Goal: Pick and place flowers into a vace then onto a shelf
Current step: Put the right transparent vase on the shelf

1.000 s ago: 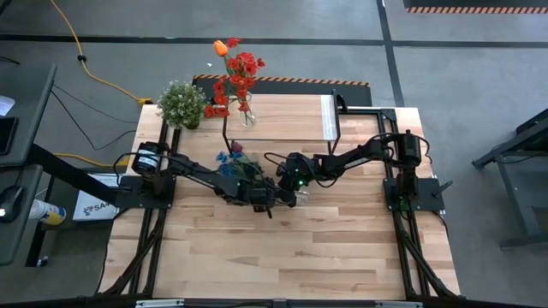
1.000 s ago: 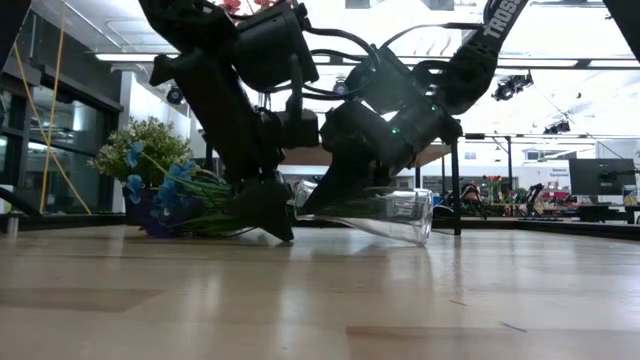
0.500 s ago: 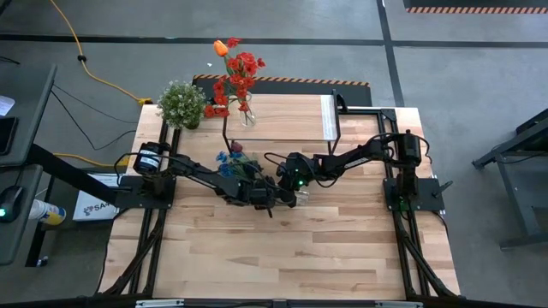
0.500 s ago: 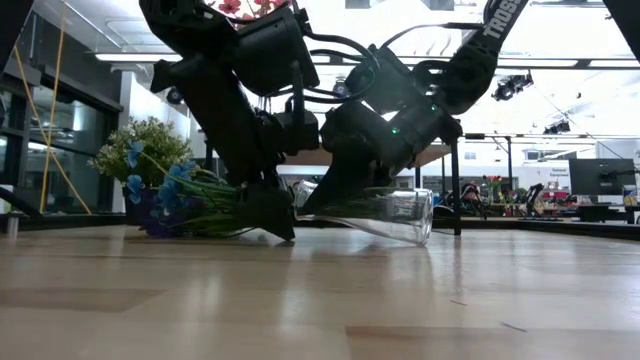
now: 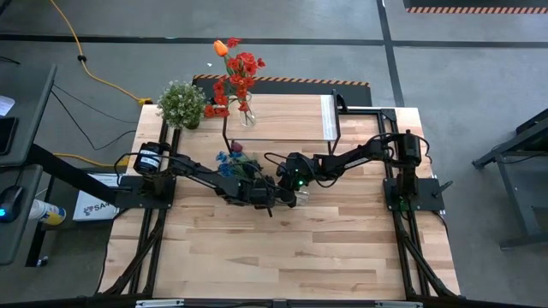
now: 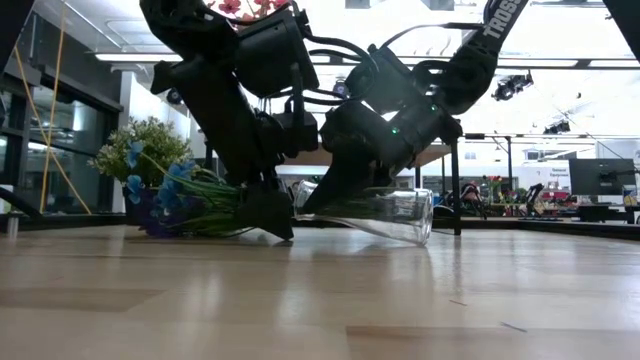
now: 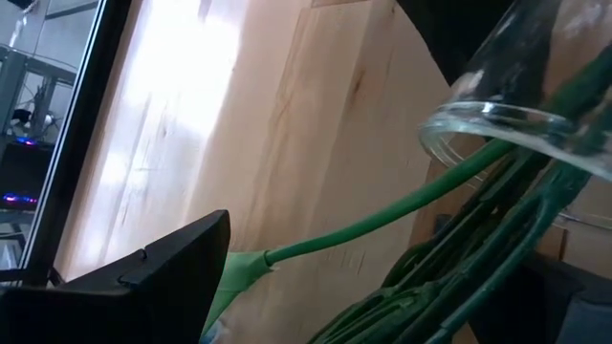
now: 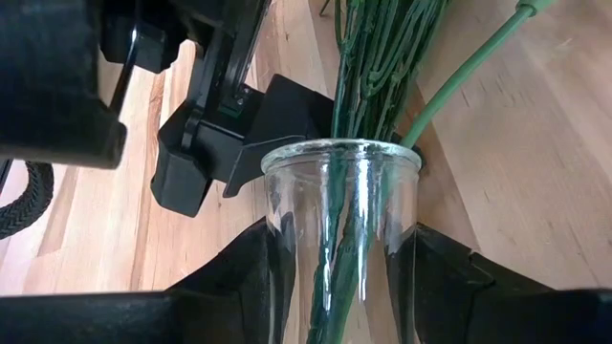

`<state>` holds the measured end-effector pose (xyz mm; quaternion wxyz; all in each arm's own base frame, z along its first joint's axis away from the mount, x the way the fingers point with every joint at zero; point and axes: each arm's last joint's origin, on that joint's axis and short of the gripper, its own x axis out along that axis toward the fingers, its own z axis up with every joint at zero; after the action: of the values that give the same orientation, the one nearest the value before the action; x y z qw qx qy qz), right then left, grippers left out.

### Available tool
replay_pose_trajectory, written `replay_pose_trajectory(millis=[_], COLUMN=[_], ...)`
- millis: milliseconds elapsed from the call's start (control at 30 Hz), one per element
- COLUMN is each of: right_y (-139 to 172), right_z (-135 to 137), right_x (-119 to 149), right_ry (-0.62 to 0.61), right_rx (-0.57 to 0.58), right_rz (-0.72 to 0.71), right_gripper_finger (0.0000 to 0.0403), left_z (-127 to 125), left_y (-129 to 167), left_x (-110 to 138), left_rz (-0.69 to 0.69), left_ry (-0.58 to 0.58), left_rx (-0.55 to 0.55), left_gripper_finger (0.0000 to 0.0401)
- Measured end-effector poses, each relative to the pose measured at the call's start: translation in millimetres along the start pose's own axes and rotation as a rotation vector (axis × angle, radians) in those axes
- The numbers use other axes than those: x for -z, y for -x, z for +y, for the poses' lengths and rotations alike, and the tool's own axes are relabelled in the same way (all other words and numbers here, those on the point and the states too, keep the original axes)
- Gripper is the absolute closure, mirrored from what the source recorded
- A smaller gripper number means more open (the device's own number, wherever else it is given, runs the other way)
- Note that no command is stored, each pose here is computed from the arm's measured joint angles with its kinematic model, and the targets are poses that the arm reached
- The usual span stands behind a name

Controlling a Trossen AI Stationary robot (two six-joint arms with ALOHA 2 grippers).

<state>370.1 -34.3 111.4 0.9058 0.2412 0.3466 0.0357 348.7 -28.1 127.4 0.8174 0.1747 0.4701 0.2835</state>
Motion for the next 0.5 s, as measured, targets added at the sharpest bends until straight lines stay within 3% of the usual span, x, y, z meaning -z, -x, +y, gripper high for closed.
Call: replay_pose_trajectory(millis=[300, 500], right_y=[0, 0], right_z=[0, 0], right_x=[0, 0], right_ry=[-0.002, -0.003], right_rx=[0.0, 0.0], right_rz=[0.0, 0.0], right_gripper_finger=[0.0232, 0.0232], left_z=[1, 14], left_y=[-2, -14], left_x=[-1, -3], left_rz=[0.013, 0.05], left_ry=[0.011, 0.068], left_rx=[0.072, 0.181], left_gripper_finger=[0.0002, 0.0002])
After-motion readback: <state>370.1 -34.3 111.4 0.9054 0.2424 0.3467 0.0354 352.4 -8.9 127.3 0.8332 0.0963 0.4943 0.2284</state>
